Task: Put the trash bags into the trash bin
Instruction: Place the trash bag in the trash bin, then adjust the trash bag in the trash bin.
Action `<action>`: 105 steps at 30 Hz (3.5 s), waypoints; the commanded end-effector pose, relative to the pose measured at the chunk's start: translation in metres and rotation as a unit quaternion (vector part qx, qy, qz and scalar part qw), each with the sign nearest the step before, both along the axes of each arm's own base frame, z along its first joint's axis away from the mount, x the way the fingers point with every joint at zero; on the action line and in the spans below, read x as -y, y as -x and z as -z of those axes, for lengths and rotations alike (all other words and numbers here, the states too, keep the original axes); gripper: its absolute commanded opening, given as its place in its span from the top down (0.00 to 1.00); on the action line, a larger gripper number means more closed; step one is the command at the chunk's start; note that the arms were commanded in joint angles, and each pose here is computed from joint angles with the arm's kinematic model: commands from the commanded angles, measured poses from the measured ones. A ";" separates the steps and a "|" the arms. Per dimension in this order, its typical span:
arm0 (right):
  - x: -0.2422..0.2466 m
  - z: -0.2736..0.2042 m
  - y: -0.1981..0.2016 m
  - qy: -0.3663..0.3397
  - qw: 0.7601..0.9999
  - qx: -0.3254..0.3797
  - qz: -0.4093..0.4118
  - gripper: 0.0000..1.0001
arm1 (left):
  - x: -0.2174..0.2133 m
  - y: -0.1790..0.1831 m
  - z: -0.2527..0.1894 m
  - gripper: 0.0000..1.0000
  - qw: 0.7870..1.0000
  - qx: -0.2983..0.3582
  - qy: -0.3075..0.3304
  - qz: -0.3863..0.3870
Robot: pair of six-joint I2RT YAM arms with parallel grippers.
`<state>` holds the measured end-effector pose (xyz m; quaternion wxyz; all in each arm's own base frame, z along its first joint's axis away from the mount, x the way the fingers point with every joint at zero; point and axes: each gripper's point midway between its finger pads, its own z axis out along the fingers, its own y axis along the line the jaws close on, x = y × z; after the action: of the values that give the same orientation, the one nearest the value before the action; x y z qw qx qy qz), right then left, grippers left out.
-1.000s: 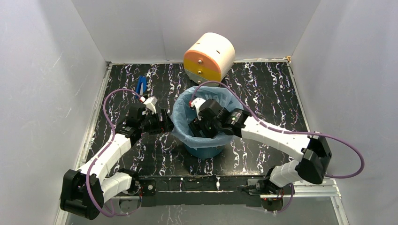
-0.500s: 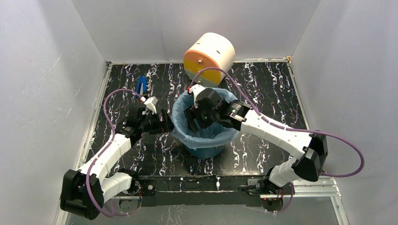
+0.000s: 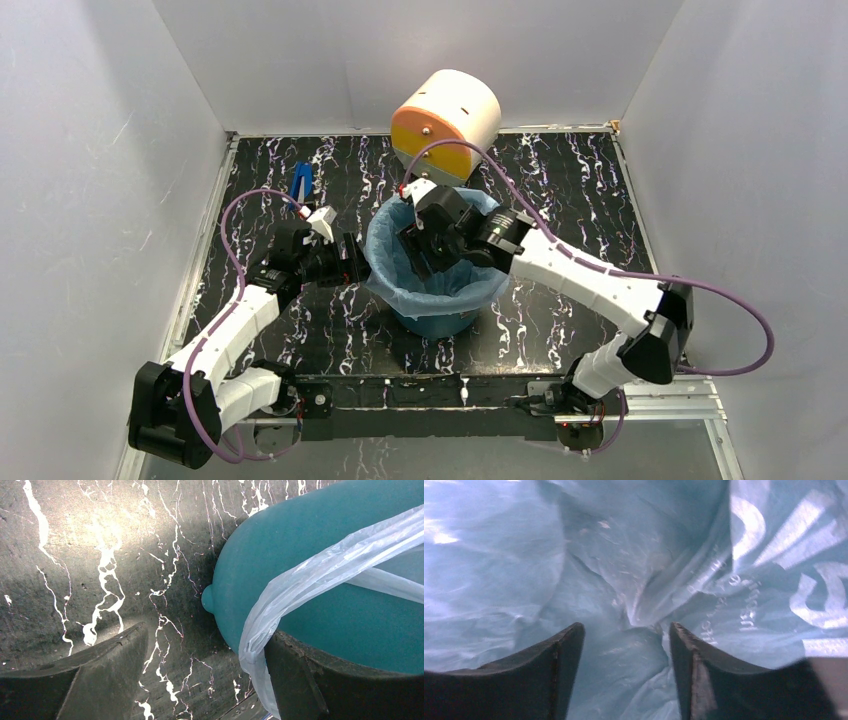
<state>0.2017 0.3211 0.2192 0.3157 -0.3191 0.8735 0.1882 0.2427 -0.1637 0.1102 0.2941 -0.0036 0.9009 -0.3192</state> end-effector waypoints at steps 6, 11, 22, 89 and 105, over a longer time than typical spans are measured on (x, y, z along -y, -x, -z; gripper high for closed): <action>-0.013 -0.043 -0.008 -0.038 0.998 0.054 -0.005 0.29 | 0.005 -0.013 -0.021 0.19 0.999 0.039 0.009 0.005; -0.005 0.008 -0.010 0.029 0.999 0.018 0.021 0.31 | -0.005 -0.012 -0.019 0.18 0.999 0.037 -0.031 0.012; 0.010 0.084 0.007 0.120 0.991 -0.049 -0.003 0.32 | -0.005 -0.003 -0.016 0.18 0.999 0.031 -0.022 0.009; 0.180 -0.125 -0.067 -0.028 0.879 0.303 0.368 0.11 | -0.105 -0.021 -0.092 0.07 0.948 0.122 -0.154 -0.252; 0.203 0.021 -0.071 -0.312 0.853 -0.088 0.409 0.10 | -0.051 -0.028 -0.180 0.07 0.972 0.197 -0.096 -0.085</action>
<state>0.2985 0.0630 0.2063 0.4390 0.1959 0.8652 0.1427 0.2722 -0.0886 0.2392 0.4577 -0.0573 0.8763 -0.1387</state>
